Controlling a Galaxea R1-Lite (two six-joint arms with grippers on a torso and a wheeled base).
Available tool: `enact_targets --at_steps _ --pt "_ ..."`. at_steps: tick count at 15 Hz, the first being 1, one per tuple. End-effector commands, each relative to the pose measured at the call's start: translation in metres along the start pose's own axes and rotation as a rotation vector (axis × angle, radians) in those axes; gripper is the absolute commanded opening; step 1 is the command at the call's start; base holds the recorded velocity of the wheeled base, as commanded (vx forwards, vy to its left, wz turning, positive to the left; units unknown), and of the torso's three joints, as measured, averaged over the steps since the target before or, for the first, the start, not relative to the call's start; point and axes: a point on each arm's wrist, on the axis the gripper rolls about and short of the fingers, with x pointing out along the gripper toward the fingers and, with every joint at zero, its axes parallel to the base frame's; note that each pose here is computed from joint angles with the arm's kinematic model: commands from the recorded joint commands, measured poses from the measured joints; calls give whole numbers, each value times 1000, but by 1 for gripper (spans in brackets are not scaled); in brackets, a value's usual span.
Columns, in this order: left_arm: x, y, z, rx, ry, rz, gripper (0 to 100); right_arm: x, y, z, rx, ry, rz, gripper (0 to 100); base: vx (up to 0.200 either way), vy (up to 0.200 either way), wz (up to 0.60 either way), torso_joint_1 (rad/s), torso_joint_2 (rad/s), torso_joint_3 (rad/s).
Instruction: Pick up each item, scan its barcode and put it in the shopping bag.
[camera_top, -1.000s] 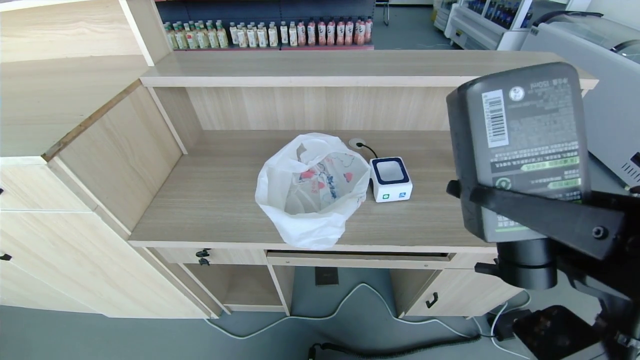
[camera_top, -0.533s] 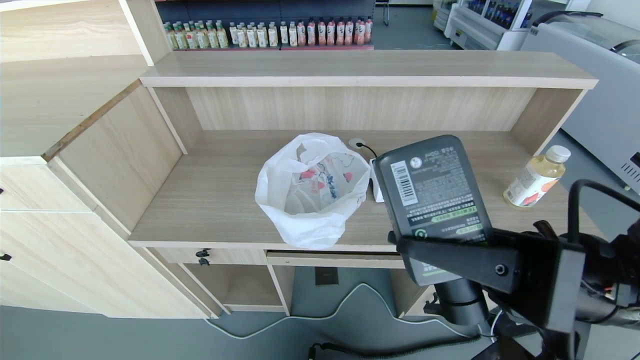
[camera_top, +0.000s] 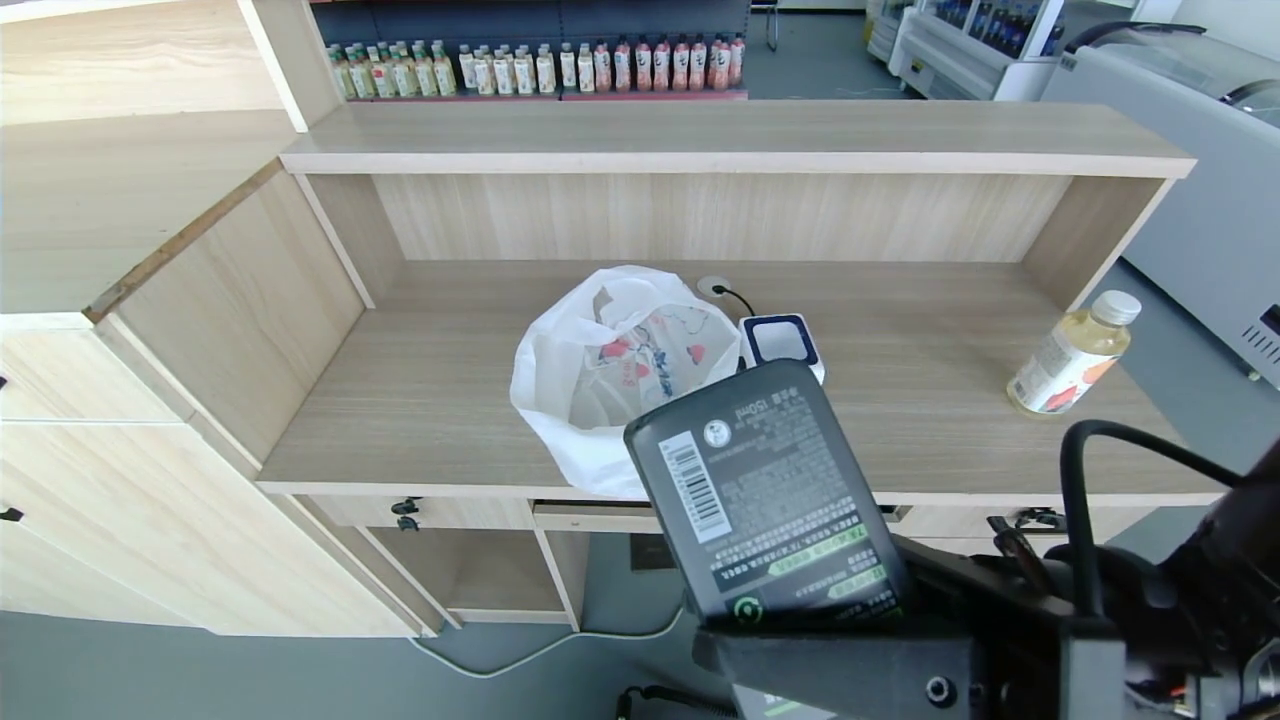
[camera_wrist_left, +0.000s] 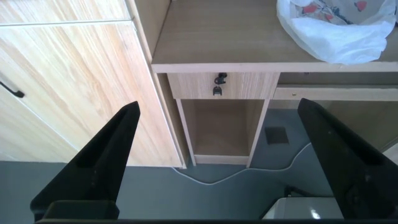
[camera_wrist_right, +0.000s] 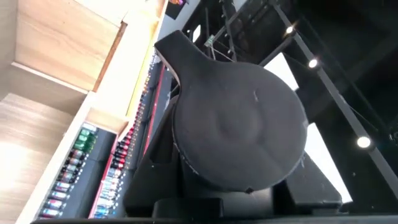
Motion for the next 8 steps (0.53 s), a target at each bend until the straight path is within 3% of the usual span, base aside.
enact_targets --at_steps 1,8 --pt "0 0 0 0 -1 0 100 -1 -4 0 -8 2 -14 0 0 0 0 0 0 0" --pt "0 0 0 0 -1 0 100 -15 -18 -4 -48 32 -35 0 0 0 0 0 0 0"
